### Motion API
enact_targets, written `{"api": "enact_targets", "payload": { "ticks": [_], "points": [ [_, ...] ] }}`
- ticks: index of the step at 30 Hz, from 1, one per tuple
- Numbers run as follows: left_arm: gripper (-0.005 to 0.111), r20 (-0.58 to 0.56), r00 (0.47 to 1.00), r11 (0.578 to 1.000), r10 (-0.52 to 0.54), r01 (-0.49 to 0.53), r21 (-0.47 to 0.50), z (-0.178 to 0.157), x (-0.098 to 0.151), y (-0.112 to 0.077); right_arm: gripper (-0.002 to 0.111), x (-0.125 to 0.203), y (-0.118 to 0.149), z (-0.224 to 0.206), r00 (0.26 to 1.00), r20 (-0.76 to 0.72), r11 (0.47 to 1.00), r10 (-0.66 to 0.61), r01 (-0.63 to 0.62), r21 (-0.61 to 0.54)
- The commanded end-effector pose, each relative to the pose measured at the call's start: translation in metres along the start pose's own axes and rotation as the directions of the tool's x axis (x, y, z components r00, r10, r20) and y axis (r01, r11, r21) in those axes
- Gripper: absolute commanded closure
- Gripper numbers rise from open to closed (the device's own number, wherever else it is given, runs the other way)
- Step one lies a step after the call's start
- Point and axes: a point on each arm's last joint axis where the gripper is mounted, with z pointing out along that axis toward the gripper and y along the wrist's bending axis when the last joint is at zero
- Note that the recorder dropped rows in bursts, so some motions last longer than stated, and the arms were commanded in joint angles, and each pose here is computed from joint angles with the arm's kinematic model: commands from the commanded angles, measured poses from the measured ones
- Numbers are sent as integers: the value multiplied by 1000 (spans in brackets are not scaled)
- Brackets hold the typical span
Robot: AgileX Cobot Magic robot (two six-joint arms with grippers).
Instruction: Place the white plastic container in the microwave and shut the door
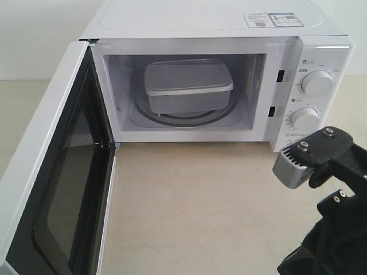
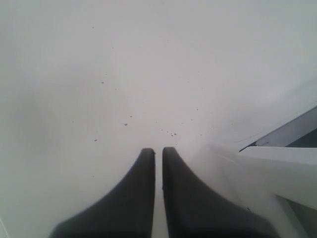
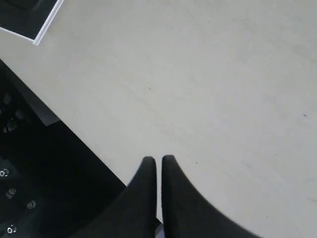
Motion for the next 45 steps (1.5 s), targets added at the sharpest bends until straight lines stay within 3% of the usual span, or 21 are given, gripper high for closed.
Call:
{"api": "enact_targets", "payload": {
  "ticks": [1,7,12,15,18,22,25,28,33,37,45],
  "points": [
    [102,10,1000,1000,2,-2,-3,0,-1,0,108,3,3,-9,998,54,1000,-12,12,-9],
    [102,10,1000,1000,2,-2,-3,0,-1,0,108,14,4,-41,973,229,1000,7,-5,-6],
    [102,10,1000,1000,2,-2,-3,0,-1,0,108,32,-15,-87,857,512,966,-62,-77,246],
    [102,10,1000,1000,2,-2,-3,0,-1,0,108,51,-15,-107,789,608,926,-94,-155,344],
    [102,10,1000,1000,2,-2,-3,0,-1,0,108,67,-11,-127,697,683,849,-216,-211,484],
    [102,10,1000,1000,2,-2,-3,0,-1,0,108,87,2,-148,439,808,763,-393,-334,553],
    [102,10,1000,1000,2,-2,-3,0,-1,0,108,103,4,-139,258,855,754,-449,-403,518],
    [102,10,1000,1000,2,-2,-3,0,-1,0,108,102,-10,-117,178,899,786,-399,-438,436],
    [102,10,1000,1000,2,-2,-3,0,-1,0,108,106,-35,-79,38,980,845,-196,-501,189],
    [102,10,1000,1000,2,-2,-3,0,-1,0,108,113,-51,-51,8,996,839,-89,-538,79],
    [102,10,1000,1000,2,-2,-3,0,-1,0,108,117,-57,-32,92,995,829,-33,-553,79]
  ]
}}
